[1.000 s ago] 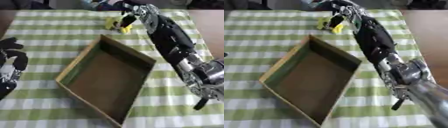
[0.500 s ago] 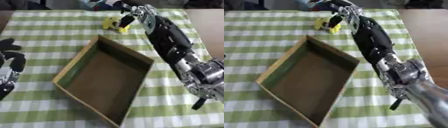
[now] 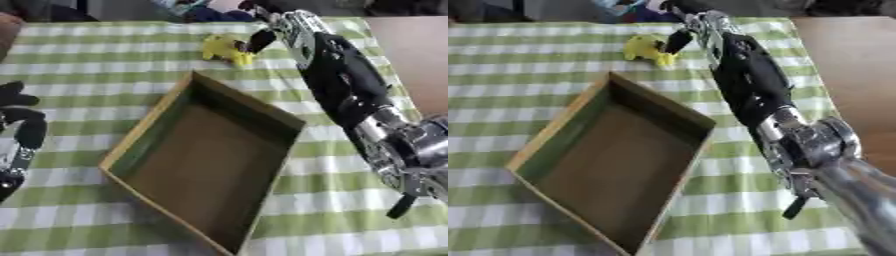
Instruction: Pick up objects on the table and place them in the box.
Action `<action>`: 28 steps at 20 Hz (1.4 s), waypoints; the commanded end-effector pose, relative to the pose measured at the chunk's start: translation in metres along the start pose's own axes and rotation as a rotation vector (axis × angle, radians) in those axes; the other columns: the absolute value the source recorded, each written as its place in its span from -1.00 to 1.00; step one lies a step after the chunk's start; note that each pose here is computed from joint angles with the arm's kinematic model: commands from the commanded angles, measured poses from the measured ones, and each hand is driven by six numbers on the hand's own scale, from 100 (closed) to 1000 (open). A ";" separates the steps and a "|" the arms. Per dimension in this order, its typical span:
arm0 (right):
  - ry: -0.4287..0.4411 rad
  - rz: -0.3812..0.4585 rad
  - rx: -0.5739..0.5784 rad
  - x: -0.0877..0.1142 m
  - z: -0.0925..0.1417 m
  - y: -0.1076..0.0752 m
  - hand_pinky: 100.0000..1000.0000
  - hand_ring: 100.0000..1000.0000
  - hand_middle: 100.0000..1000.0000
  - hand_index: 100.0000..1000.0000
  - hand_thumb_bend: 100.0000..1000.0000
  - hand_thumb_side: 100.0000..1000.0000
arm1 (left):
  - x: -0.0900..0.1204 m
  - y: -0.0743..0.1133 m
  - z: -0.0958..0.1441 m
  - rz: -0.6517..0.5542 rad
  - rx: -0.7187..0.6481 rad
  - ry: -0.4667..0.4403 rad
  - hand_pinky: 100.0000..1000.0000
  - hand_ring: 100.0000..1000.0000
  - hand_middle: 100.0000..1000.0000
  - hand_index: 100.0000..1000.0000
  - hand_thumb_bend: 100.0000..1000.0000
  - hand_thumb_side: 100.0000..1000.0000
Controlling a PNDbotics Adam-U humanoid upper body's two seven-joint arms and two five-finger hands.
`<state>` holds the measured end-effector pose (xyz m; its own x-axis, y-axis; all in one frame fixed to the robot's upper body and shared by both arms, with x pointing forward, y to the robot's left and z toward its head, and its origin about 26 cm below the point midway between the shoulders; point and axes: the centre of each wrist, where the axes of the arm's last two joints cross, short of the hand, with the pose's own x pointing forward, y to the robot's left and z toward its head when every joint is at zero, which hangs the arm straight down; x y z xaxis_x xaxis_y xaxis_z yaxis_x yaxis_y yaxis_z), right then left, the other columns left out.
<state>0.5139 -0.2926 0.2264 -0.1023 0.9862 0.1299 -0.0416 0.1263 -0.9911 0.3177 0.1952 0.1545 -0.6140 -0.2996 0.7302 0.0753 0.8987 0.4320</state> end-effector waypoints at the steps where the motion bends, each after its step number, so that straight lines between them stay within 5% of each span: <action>1: 0.023 -0.019 -0.033 -0.011 0.003 -0.014 0.73 0.60 0.77 0.93 -0.52 -0.61 | 0.007 0.003 -0.003 -0.002 0.001 -0.031 0.59 0.20 0.26 0.66 -0.07 0.28; 9: -0.025 -0.045 -0.013 -0.001 0.000 -0.008 0.72 0.59 0.76 0.88 -0.55 -0.60 | 0.008 0.002 -0.004 0.004 -0.006 -0.036 0.59 0.20 0.26 0.66 -0.07 0.29; 16: -0.107 -0.015 0.126 0.000 -0.002 0.006 0.75 0.62 0.77 0.69 -0.61 -0.59 | 0.009 0.002 -0.004 0.004 -0.010 -0.040 0.59 0.20 0.26 0.67 -0.07 0.29; 23: -0.128 -0.006 0.135 0.002 0.000 -0.008 0.71 0.55 0.63 -0.06 -0.97 -0.78 | 0.009 0.003 -0.005 0.003 -0.012 -0.043 0.59 0.21 0.26 0.67 -0.08 0.29; 28: -0.140 -0.015 0.013 0.006 0.002 -0.020 0.68 0.50 0.56 -0.22 -1.00 -0.83 | 0.009 0.003 -0.005 0.001 -0.012 -0.044 0.59 0.21 0.26 0.67 -0.09 0.30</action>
<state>0.5134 -0.2859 0.2263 -0.2330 0.9592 0.1599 -0.1284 0.1326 -0.9828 0.3172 0.1946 0.1559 -0.6202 -0.2919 0.7281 0.0891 0.8960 0.4351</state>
